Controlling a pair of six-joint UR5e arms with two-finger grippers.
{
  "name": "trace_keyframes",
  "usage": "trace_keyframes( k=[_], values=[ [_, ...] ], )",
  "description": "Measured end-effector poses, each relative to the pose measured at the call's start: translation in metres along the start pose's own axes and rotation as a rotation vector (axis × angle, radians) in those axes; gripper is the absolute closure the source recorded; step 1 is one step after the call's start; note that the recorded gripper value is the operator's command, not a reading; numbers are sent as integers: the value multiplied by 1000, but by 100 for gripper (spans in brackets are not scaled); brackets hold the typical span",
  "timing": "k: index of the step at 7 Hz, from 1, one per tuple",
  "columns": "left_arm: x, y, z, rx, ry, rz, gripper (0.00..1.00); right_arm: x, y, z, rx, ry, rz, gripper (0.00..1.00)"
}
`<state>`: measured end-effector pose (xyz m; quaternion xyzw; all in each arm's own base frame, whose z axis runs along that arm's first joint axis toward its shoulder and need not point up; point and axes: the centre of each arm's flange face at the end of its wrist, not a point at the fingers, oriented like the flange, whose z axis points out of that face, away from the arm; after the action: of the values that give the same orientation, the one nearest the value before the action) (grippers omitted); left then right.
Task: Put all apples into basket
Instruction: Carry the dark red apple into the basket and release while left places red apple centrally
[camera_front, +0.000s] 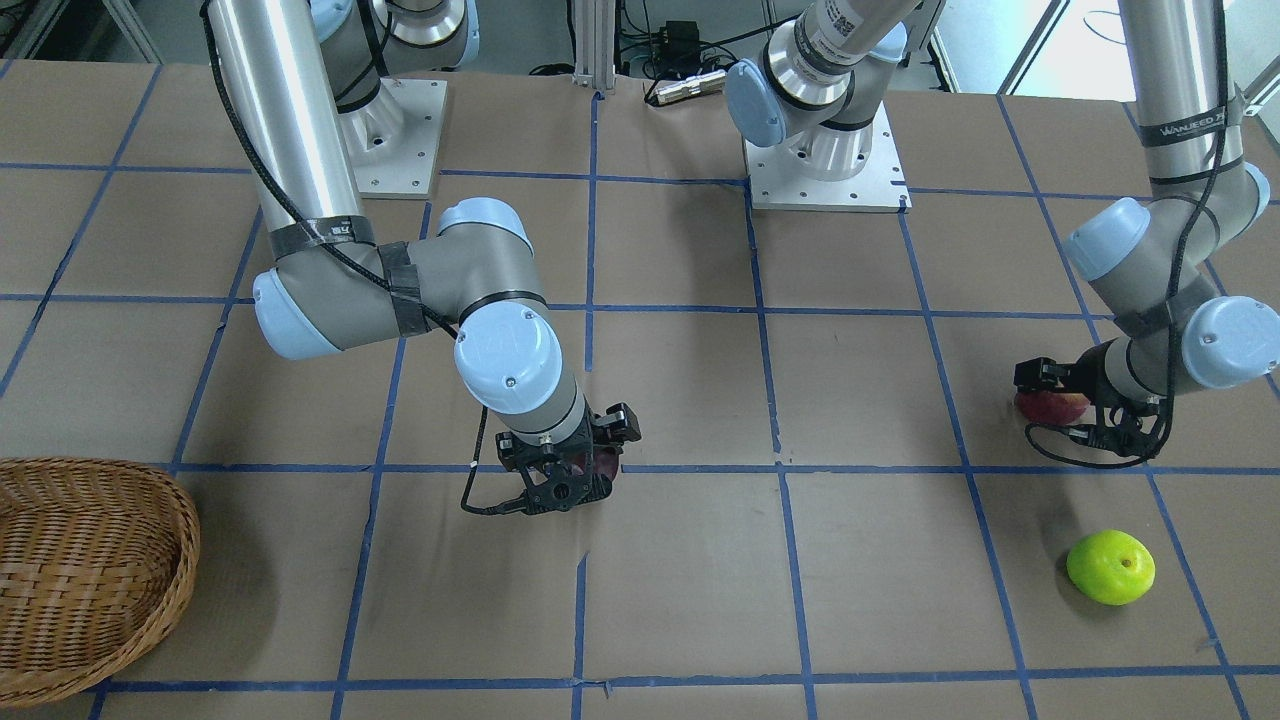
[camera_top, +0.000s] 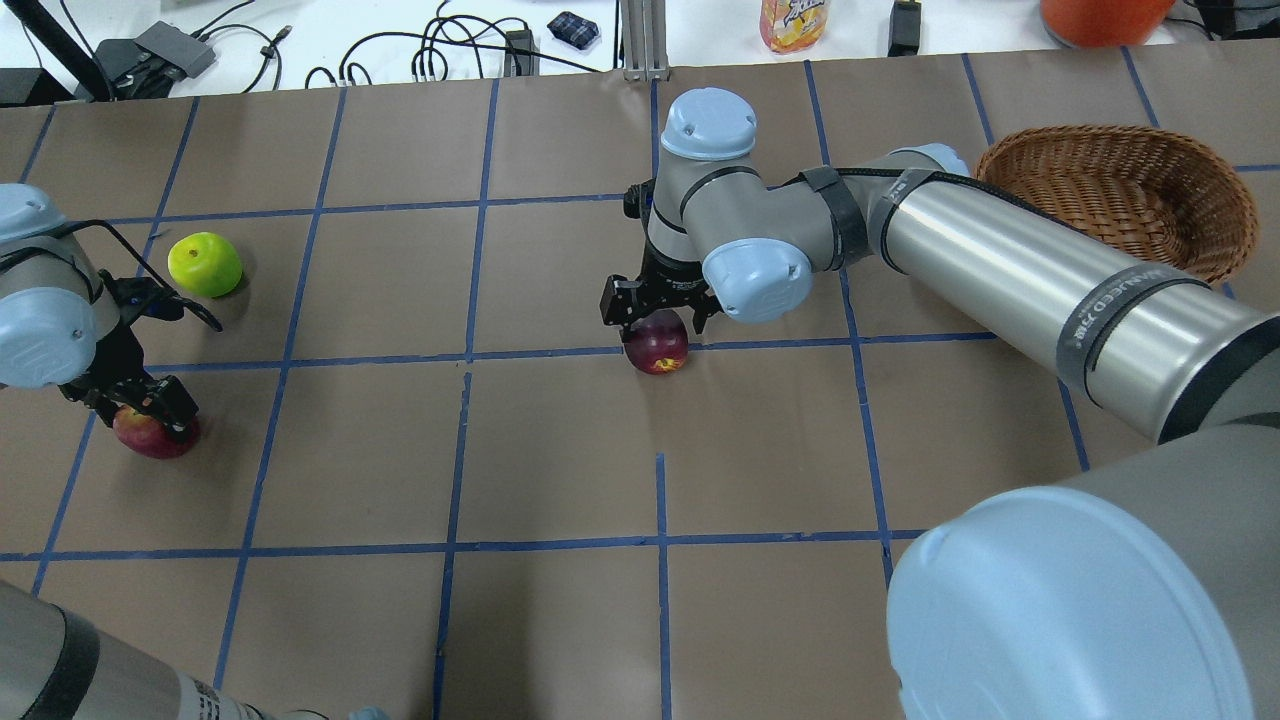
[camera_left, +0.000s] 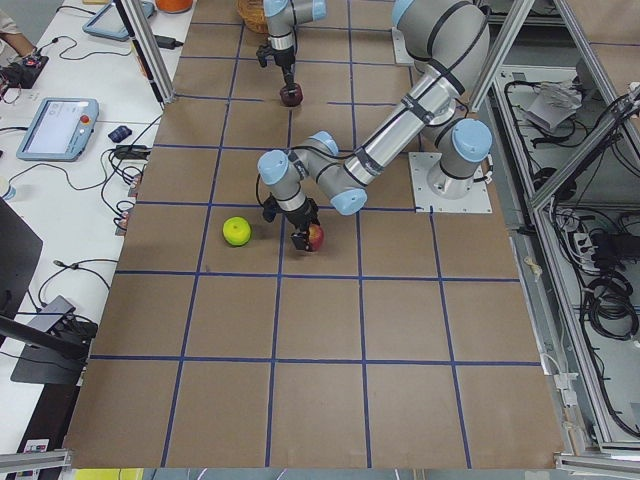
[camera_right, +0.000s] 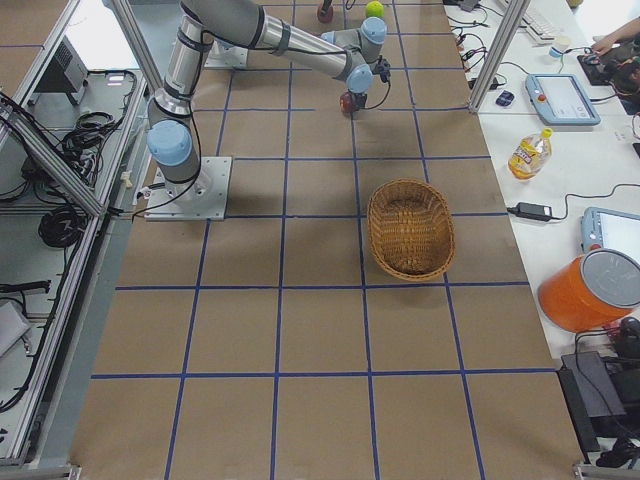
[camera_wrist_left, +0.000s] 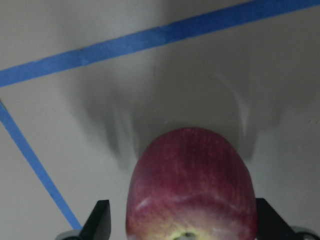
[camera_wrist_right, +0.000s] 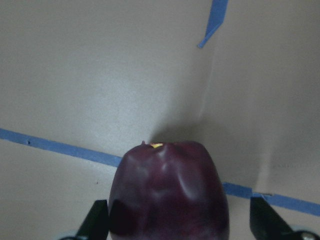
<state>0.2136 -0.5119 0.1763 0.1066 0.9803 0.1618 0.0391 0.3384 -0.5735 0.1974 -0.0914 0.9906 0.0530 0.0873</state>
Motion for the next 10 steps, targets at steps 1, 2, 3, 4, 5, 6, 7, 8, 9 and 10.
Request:
trace_keyframes(
  k=[1,2,3,4,5,6,7,8,9,10],
  values=[
    [1,-1,1,23,26,-3,72,0,-1,4,-6,0,24,94],
    [2,-1,-2,36,32,-4,75,0,-2,4,-5,-1,53,100],
    [7,-2,-11,51,29,-4,75,1,-3,1,-1,1,71,100],
    [23,-7,-27,68,29,-2,75,3,-4,-7,10,5,81,100],
    [55,-15,-48,84,36,-4,75,10,-3,-28,33,11,94,100],
    [94,-23,-67,92,41,-30,75,30,-4,-61,68,24,121,100],
    [135,-32,-82,102,47,-72,75,66,-8,-98,93,37,153,100],
    [179,-41,-91,111,60,-128,75,114,-15,-139,96,44,168,100],
    [227,-53,-99,120,79,-200,75,176,-20,-180,85,49,173,100],
    [277,-65,-107,135,112,-272,75,241,-19,-211,71,75,174,100]
  ],
)
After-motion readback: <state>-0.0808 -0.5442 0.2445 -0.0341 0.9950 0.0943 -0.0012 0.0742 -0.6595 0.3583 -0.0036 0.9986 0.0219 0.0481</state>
